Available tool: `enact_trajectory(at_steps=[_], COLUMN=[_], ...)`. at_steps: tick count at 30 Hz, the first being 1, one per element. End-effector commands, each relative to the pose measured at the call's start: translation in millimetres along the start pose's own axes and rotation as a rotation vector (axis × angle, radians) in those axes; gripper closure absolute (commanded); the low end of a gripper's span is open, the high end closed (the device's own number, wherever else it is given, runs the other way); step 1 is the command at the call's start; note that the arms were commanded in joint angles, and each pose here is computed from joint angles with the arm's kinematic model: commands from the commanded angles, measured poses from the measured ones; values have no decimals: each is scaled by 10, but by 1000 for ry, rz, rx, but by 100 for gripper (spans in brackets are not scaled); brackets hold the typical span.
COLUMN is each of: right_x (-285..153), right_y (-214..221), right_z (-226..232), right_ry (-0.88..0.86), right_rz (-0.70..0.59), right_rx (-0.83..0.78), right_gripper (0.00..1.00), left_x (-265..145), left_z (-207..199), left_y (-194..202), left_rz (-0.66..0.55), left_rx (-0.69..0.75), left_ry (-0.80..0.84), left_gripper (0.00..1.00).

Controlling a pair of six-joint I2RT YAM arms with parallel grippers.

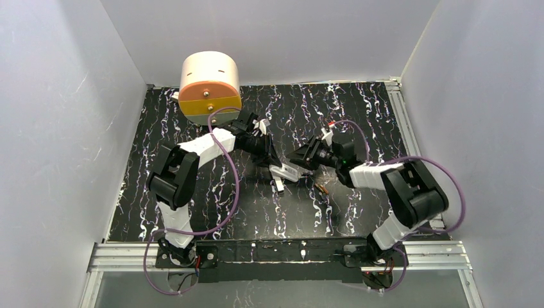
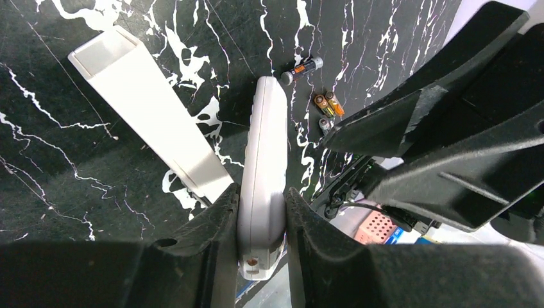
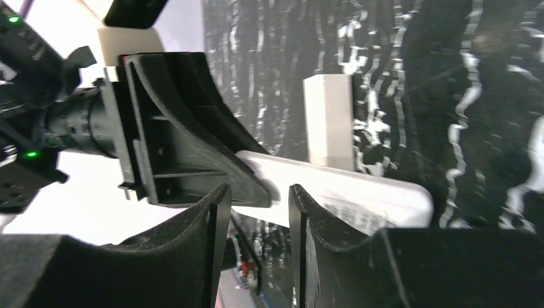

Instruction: Load the batteries into the remote control

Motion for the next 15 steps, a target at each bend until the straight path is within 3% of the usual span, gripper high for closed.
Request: enact_trajectory(at_steps=[1,8,15], right_x=[-166,-227,-182], right_y=[-19,121,177], right_z=[-184,-323,-312], right_ry=[237,296,255], right_rz=[-1,63,105], right_rx=[-119,-100,-100], right_gripper=[53,49,52], left_x=[34,-3,31], left_z=[355,362,390], left_y=[38,5,16], left_rz=[-23,-22,7], left_rx=[-11,-38,-72], left_ry=[-219,-213,-177], left_gripper=[100,100,100])
Point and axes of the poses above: each gripper's point midway between its finger pads, its own x axis out along the fingers, its own z axis along the line the jaws close on, y = z × x, the point moved 6 cm from there along -x, back along the fingers, and after that the axes turned 8 degrees about -x, right-handed, at the moved point
